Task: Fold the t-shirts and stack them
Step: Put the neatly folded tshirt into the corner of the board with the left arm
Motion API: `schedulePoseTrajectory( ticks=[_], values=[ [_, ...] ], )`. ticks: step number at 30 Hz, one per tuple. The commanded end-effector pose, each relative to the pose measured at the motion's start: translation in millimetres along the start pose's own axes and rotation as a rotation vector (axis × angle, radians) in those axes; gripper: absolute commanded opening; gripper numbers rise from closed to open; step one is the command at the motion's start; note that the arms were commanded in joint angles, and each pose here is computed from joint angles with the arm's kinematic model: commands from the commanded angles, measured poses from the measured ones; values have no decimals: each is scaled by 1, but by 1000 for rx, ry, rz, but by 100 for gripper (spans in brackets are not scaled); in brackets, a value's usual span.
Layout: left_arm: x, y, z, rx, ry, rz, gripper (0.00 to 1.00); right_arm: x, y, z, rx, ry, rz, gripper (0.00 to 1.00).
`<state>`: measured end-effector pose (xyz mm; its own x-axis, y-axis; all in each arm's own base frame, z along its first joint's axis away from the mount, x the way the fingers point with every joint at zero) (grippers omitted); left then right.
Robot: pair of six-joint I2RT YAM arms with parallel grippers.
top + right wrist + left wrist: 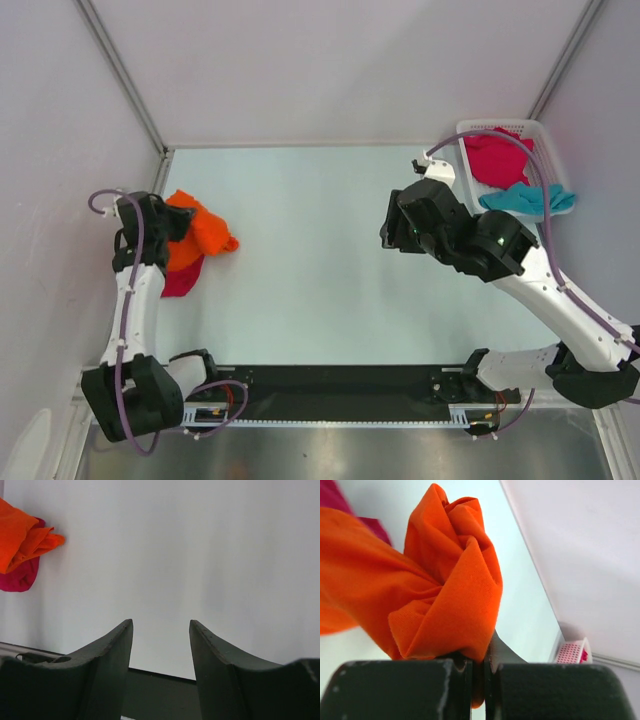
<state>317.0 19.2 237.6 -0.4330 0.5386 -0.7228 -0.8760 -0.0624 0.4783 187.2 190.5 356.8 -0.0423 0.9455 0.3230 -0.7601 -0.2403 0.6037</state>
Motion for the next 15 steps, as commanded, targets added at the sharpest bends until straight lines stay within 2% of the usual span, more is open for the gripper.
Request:
schedulePoseTrajectory(
  ticks=[1, 8, 11, 12, 15],
  values=[
    [23, 12, -8, 55, -33, 69, 0, 4, 11, 2, -29, -11, 82, 54],
    [33, 4, -13, 78, -35, 91, 0, 4, 9, -3, -23, -15, 74, 54],
    [21, -7, -10, 98, -52, 23, 0, 5, 3, -6, -14, -9, 57, 54],
    [22, -20, -13, 146, -52, 23, 0, 7, 1, -6, -12, -9, 55, 54],
    [6, -45, 4, 164, -89, 10, 0, 12, -11, -10, 4, 4, 35, 54]
  ],
)
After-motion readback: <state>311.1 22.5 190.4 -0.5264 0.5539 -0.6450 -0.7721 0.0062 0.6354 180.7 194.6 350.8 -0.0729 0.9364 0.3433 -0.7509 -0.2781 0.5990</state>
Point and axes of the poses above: each gripper's point midway between its finger pads, its own y axis back along the fingers, its own x axis along the line the jaws close on, z = x × y, the point moved 5 cm from there along y, back along the fingers, and after that the axes turned 4 degrees about -y, right-handed, at the moved point
